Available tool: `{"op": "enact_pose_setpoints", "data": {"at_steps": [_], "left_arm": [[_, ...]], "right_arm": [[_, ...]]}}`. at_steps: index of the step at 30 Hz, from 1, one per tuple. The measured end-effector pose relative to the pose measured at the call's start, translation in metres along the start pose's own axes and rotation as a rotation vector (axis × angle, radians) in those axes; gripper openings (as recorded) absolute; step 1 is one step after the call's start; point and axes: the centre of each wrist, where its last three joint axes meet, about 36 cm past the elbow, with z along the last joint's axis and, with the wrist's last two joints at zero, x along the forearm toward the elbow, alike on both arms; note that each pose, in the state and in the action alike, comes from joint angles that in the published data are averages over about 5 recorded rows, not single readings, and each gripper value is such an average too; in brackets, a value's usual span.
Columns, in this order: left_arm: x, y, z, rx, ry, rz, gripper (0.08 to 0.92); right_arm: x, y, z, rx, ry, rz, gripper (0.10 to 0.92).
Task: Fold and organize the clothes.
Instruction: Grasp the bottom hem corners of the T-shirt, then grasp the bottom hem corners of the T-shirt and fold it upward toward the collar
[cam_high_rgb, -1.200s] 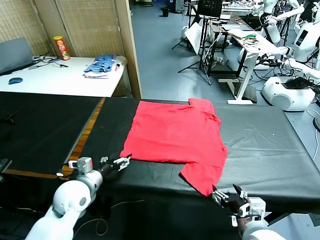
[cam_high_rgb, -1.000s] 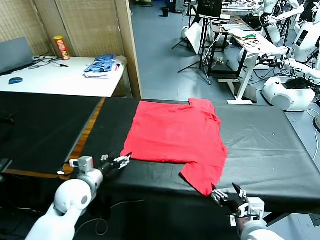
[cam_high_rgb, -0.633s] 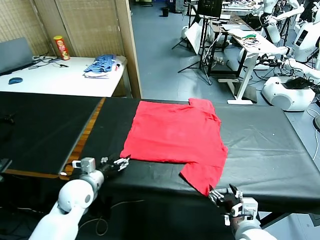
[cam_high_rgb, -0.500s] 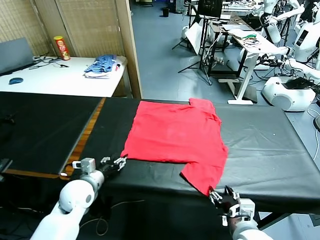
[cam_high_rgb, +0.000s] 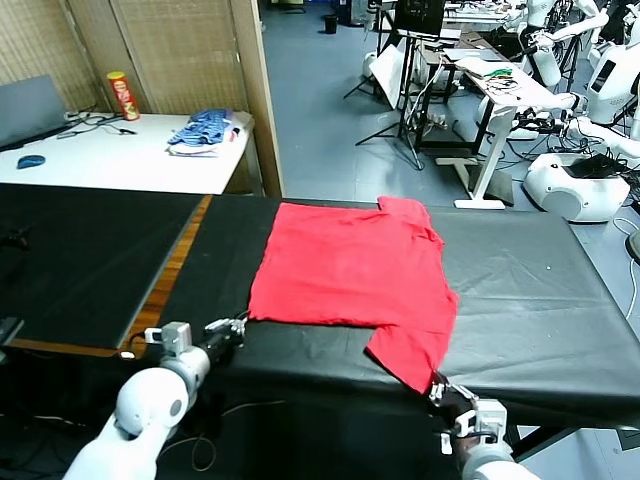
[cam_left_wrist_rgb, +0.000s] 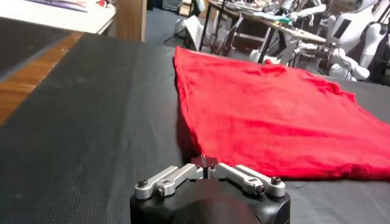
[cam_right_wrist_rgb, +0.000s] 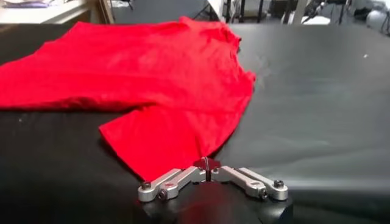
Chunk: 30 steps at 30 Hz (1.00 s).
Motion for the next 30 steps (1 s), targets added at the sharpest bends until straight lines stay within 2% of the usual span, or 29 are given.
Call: {"op": "enact_pose_setpoints", "data": {"at_steps": [4, 9, 14, 18, 21, 24, 30], "left_arm": [[0.022, -0.001, -0.001, -0.013, -0.007, -0.016, 0.125], [0.053, -0.007, 0.001, -0.018, -0.026, -0.029, 0.125], [0.068, -0.015, 0.000, -0.038, -0.099, -0.077, 0.125], [0.063, -0.020, -0.003, -0.053, -0.171, -0.107, 0.125], [0.054, -0.022, -0.006, -0.049, -0.206, -0.106, 0.125], [0.041, -0.022, -0.008, -0.039, -0.223, -0.107, 0.125], [0.015, -0.012, -0.012, -0.045, -0.229, -0.123, 0.125]], "right_arm": [[0.006, -0.006, -0.001, -0.012, -0.008, -0.006, 0.125], [-0.006, -0.016, -0.007, -0.037, -0.089, -0.041, 0.125], [-0.045, -0.025, -0.013, -0.016, -0.184, -0.076, 0.125], [-0.087, -0.030, -0.024, 0.011, -0.231, -0.090, 0.125], [-0.115, -0.030, -0.034, 0.027, -0.259, -0.102, 0.125], [-0.141, -0.027, -0.043, 0.037, -0.275, -0.119, 0.125], [-0.186, -0.018, -0.059, 0.063, -0.289, -0.127, 0.125]]}}
